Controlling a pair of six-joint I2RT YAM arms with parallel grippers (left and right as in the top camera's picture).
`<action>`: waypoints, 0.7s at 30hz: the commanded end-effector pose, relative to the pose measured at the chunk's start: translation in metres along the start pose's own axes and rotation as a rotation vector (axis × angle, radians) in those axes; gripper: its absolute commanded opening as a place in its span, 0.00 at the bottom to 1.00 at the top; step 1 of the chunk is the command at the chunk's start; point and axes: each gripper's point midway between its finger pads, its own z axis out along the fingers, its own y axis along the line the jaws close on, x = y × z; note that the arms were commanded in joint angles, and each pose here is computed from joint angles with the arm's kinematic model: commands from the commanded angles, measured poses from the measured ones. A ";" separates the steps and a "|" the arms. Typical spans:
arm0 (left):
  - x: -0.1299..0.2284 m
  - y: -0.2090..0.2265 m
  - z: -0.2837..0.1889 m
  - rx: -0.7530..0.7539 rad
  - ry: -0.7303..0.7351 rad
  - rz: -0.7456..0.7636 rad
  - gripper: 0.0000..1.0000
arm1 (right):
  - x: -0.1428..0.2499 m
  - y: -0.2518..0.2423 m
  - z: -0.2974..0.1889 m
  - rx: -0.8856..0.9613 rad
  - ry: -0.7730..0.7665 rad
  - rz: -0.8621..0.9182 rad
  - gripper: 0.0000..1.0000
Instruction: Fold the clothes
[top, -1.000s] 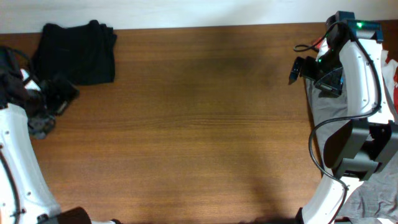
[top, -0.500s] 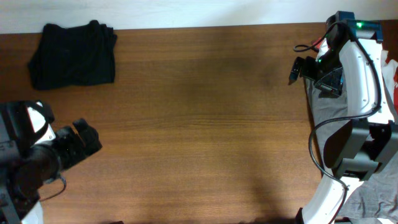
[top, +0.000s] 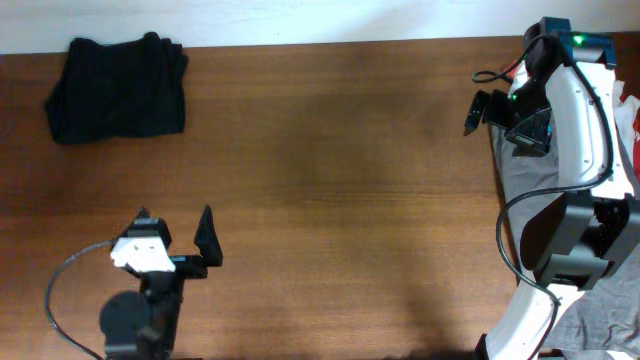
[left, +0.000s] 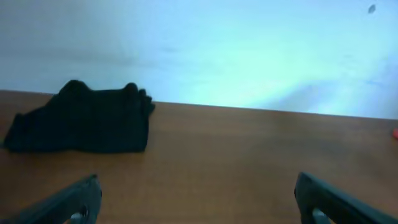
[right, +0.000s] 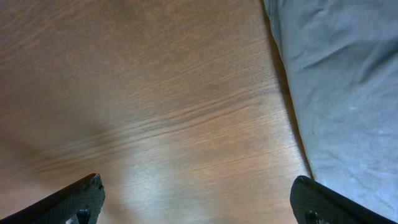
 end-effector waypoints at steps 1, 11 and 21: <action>0.010 0.014 -0.003 -0.061 -0.106 0.017 0.99 | -0.002 -0.001 -0.007 0.003 -0.022 0.001 0.99; 0.083 0.018 0.004 -0.035 -0.033 0.015 0.99 | -0.002 -0.001 -0.007 0.003 -0.022 0.001 0.99; 0.083 0.018 0.004 -0.035 -0.032 0.015 0.99 | -0.002 -0.001 -0.007 0.003 -0.022 0.001 0.99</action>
